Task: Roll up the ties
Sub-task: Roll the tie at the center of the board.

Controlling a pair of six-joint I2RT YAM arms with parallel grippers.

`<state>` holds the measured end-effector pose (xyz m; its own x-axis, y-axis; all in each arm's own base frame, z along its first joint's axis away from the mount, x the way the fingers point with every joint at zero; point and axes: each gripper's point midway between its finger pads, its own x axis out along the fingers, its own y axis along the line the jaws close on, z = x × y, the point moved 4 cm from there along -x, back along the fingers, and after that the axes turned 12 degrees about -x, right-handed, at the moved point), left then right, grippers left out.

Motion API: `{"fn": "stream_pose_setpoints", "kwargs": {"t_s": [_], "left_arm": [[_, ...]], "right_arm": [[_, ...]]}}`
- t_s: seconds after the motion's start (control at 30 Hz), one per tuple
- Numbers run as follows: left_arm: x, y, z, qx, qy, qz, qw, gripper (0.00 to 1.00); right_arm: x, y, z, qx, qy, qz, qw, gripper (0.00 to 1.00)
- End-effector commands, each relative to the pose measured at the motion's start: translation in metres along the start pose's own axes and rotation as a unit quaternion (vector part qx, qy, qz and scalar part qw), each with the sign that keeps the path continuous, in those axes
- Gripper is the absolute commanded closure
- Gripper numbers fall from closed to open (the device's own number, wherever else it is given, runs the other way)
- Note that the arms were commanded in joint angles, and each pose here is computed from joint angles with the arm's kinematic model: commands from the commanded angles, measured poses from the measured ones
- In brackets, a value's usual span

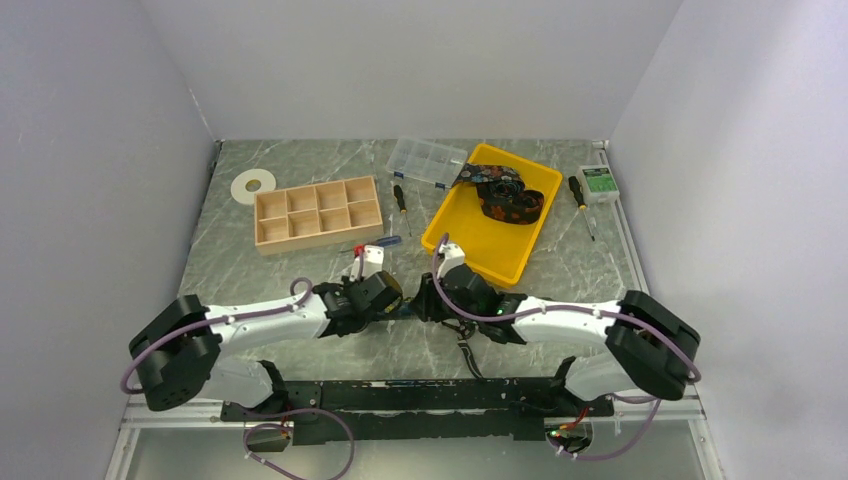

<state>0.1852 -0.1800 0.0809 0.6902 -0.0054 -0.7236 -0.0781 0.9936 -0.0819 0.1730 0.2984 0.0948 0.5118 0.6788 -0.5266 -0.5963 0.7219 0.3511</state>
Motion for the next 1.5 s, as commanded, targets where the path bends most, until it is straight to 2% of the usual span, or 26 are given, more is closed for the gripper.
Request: {"fn": "stream_pose_setpoints", "kwargs": {"t_s": [0.0,0.13,0.33,0.5,0.67,0.73,0.97,1.1,1.23,1.33,1.47], "left_arm": [[0.001,-0.03,0.007,-0.014,-0.015,-0.029,0.999,0.96],[0.003,-0.042,0.001,-0.012,-0.004,-0.044,0.999,0.87],[0.001,-0.05,-0.002,-0.024,0.01,-0.072,0.997,0.61],[-0.01,-0.047,0.0,-0.039,0.013,-0.091,0.995,0.44],[-0.023,-0.04,0.005,-0.054,0.01,-0.102,0.993,0.34],[-0.029,-0.033,0.008,-0.06,0.004,-0.101,0.993,0.24],[-0.054,-0.001,0.027,-0.127,-0.042,-0.11,0.985,0.17],[-0.048,0.028,0.041,-0.217,-0.059,-0.131,0.966,0.16],[-0.029,0.043,0.042,-0.306,-0.023,-0.169,0.937,0.16],[-0.017,0.053,0.038,-0.34,-0.013,-0.169,0.925,0.17],[-0.009,0.061,0.034,-0.355,-0.011,-0.16,0.921,0.18]], "right_arm": [[-0.014,-0.016,0.004,-0.014,-0.027,-0.036,0.999,0.62],[-0.019,-0.021,-0.001,-0.012,-0.026,-0.044,0.999,0.61],[-0.02,-0.022,-0.003,-0.012,-0.021,-0.043,0.999,0.61],[-0.016,-0.019,-0.001,-0.017,-0.014,-0.037,0.999,0.59],[-0.011,-0.014,0.002,-0.017,-0.011,-0.027,0.999,0.58],[-0.008,-0.007,0.007,-0.017,-0.008,-0.012,1.0,0.56],[0.01,0.023,0.024,0.024,0.007,0.053,0.998,0.34],[0.028,0.036,0.036,0.076,0.017,0.08,0.994,0.33],[0.05,0.044,0.038,0.12,0.043,0.098,0.987,0.33],[0.063,0.047,0.038,0.147,0.056,0.106,0.982,0.33],[0.077,0.047,0.03,0.172,0.076,0.112,0.976,0.33]]}}
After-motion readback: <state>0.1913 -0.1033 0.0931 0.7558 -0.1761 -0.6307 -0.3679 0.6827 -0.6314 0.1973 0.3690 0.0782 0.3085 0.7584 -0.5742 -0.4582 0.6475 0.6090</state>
